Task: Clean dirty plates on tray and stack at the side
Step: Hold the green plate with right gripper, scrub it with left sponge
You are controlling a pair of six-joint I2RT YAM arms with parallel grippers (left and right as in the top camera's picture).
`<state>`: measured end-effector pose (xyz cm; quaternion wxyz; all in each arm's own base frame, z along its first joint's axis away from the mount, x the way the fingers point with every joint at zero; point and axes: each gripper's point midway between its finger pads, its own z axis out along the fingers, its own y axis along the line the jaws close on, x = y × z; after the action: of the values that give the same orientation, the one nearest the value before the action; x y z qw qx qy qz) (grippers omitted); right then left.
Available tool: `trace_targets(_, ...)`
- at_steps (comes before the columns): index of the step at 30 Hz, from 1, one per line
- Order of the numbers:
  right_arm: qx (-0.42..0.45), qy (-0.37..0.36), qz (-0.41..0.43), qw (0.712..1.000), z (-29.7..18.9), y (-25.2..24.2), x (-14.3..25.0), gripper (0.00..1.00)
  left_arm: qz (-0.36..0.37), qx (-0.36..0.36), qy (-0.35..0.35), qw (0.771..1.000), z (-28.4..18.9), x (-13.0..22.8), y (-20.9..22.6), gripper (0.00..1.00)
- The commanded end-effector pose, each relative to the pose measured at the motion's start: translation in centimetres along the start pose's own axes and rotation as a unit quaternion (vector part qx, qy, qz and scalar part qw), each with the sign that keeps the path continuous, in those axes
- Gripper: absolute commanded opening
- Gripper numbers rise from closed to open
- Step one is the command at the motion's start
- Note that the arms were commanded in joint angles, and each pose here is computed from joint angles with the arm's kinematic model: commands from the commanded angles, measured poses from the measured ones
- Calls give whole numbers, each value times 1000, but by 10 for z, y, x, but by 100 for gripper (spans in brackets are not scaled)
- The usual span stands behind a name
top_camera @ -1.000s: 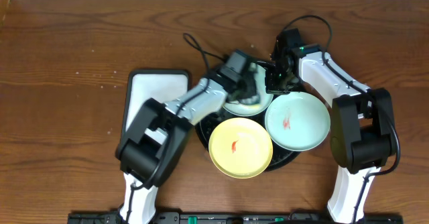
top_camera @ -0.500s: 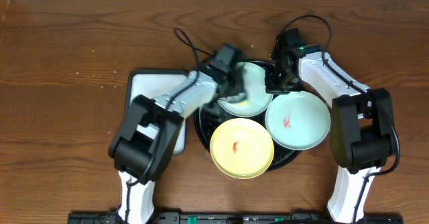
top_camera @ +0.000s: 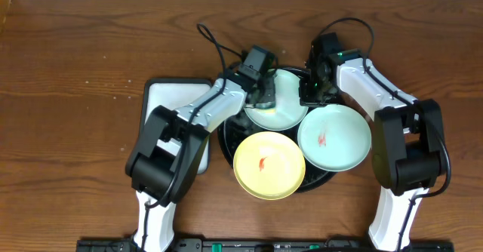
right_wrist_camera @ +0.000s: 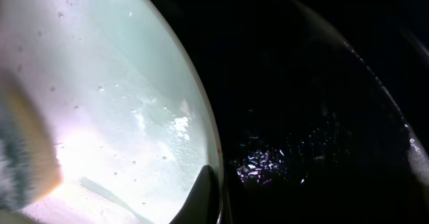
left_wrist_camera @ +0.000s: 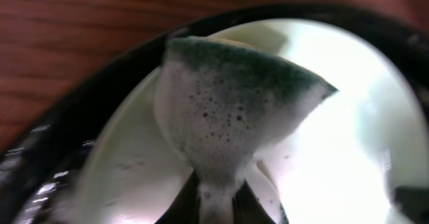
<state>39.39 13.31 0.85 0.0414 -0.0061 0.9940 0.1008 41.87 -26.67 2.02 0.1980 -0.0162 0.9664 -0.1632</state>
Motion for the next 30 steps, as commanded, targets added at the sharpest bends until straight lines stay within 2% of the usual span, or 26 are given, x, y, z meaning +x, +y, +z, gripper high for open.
trace_targets(1,11,0,-4,1000,1,-3,0,1,-54,21,48,997,25,33,-13,7)
trace_targets(4,11,1,-4,1000,1,-3,1,1,-70,49,83,993,31,51,-28,7)
trace_targets(8,11,1,-4,1000,1,-3,1,1,-73,45,116,990,29,67,-27,8)
trace_targets(10,11,1,-4,1000,1,-3,1,1,-84,55,155,983,25,80,-26,8)
trace_targets(15,11,1,-4,1000,1,-3,1,1,-117,12,227,967,11,105,4,7)
trace_targets(22,11,0,-4,1000,1,-3,0,1,-155,-63,190,967,8,75,68,7)
trace_targets(28,11,1,-4,1000,1,-3,1,1,-192,-77,174,963,3,56,100,7)
trace_targets(30,11,0,-4,1000,1,-3,0,1,-173,-75,172,967,0,50,105,7)
